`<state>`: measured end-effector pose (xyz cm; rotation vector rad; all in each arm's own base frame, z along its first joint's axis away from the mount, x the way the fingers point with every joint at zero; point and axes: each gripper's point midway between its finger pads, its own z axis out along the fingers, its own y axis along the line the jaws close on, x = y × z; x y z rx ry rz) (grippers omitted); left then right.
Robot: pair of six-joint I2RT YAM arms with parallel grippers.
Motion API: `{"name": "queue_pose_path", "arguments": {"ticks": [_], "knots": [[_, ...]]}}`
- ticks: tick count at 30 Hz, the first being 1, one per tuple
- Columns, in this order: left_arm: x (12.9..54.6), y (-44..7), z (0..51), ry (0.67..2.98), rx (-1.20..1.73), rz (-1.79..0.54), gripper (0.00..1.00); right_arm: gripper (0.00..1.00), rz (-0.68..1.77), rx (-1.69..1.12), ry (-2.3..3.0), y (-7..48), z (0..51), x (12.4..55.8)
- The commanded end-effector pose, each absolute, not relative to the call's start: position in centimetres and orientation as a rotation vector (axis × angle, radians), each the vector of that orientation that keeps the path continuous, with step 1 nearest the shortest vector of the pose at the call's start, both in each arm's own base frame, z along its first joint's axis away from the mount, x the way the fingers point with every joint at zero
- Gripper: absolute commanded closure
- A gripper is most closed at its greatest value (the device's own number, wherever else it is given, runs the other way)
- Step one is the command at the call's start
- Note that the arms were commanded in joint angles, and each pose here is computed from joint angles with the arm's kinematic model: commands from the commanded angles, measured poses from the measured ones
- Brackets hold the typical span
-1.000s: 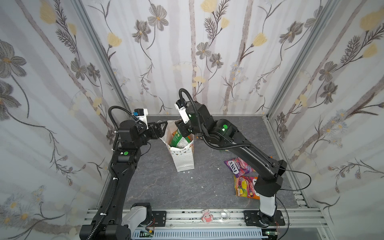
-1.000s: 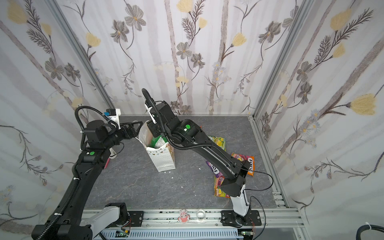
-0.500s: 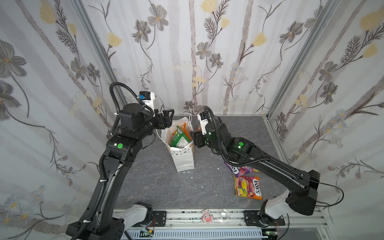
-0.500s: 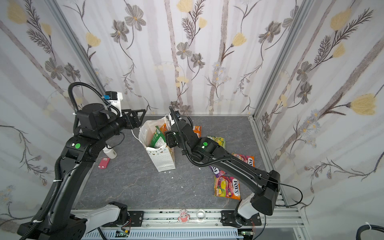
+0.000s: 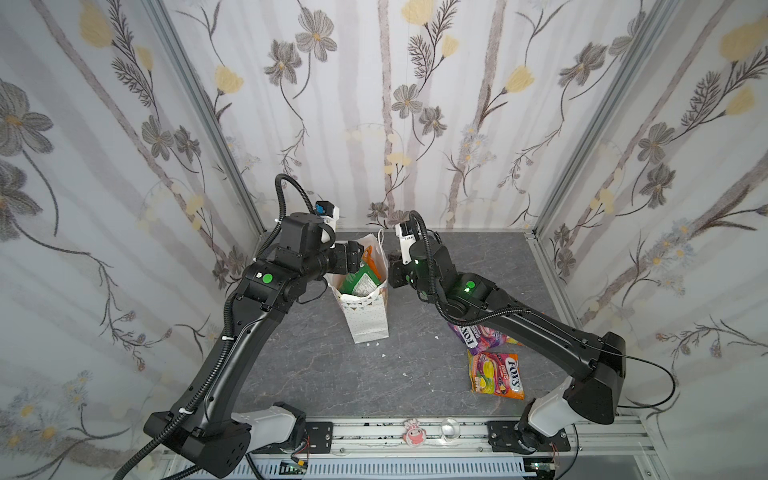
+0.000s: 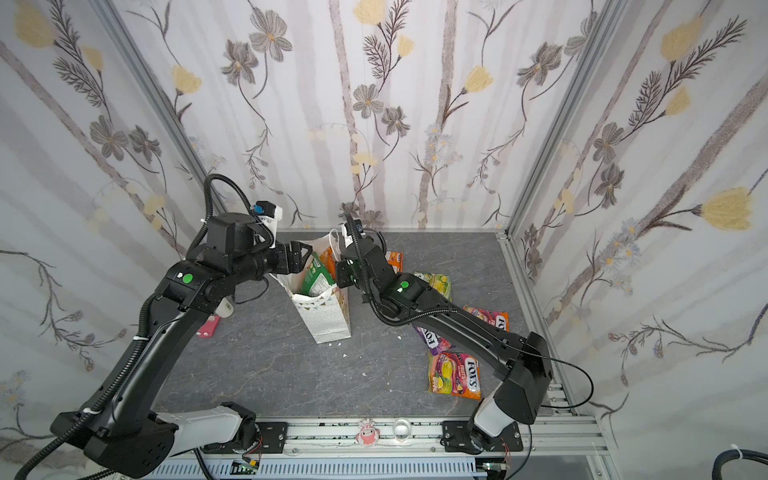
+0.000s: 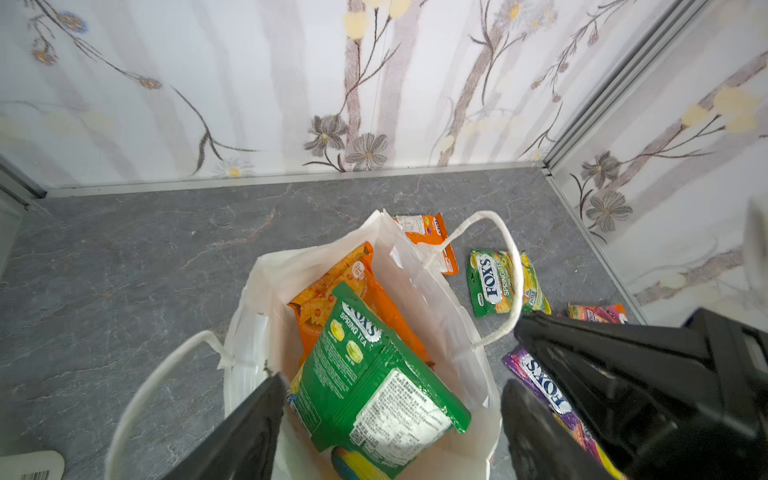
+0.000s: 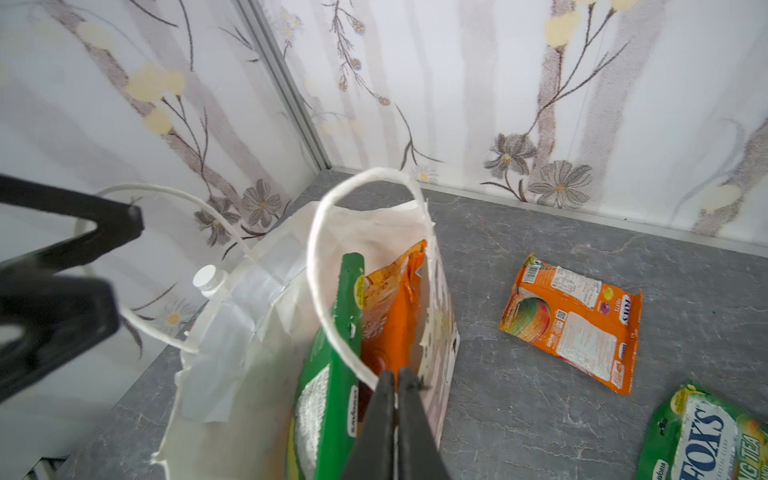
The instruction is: Place the snacks into the paper bag
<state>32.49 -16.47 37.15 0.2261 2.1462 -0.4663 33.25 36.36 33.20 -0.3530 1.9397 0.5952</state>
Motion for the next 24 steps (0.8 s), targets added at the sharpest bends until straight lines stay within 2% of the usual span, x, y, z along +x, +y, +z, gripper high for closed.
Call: {"name": "queue_pose_path", "arguments": {"ticks": [1, 9, 12, 17, 24], "knots": [[32.5, -16.9, 35.8, 2.206, 0.267, -0.408, 0.20, 1.00, 0.708, -0.318, 1.858, 36.3, 35.3, 32.9], [32.4, -19.7, 31.5, 2.329, 0.362, -0.383, 0.29, 1.00, 0.762, -0.315, 1.837, 35.6, 35.2, 32.4], [32.8, -19.6, 30.5, 2.344, 0.372, -0.356, 0.40, 1.00, 0.774, -0.324, 1.837, 35.7, 35.0, 32.2], [33.4, -18.3, 30.1, 2.348, 0.341, -0.285, 0.40, 1.00, 0.791, -0.325, 1.824, 35.5, 35.1, 31.9], [34.1, -19.1, 26.9, 2.431, 0.365, -0.296, 0.40, 1.00, 0.800, -0.320, 1.809, 34.8, 35.3, 31.4]]}}
